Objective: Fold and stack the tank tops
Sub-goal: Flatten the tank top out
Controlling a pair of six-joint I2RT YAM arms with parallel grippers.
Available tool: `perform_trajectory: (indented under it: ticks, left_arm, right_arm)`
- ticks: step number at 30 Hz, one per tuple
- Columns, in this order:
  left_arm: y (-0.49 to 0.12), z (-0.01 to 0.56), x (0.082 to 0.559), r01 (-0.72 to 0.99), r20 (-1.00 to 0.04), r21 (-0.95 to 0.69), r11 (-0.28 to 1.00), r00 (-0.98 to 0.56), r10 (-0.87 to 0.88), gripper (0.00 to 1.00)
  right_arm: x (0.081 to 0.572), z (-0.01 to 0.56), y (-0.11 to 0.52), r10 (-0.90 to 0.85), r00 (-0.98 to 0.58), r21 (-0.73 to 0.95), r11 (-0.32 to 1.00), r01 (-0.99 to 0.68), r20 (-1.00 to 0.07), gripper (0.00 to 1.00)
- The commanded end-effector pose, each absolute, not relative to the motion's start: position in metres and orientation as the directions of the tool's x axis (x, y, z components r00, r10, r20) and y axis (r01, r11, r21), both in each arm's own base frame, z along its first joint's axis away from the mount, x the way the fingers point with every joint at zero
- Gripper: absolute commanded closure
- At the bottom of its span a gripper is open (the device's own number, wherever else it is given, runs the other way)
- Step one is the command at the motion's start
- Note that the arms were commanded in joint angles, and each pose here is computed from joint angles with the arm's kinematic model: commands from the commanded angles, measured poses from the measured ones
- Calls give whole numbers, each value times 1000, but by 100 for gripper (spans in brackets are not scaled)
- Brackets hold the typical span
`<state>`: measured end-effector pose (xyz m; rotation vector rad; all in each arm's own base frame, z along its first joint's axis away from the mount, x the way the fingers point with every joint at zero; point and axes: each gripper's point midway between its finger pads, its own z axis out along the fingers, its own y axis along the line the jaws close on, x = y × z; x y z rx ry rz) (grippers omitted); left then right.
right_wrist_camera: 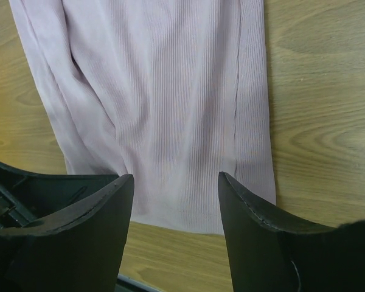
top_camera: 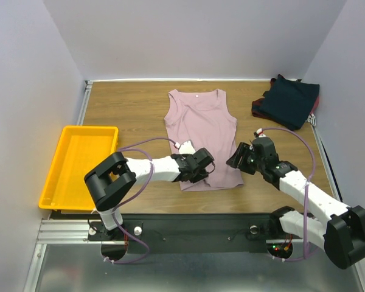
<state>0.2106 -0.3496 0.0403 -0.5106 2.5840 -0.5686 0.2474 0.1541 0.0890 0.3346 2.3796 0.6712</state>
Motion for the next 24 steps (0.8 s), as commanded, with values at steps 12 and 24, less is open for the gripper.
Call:
perform_trajectory:
  ticks: [12,24]
  left_arm:
    - [-321,35,202,-323,-354,-400,857,-809,-470,66]
    - [-306,42,199,-310,-383,-381,871,-805,-453,66]
  right_arm:
    - [249,85,148,406,-735,530,845,75,-544,37]
    - [249,73,141,403,-738,495,862,108,-542,38]
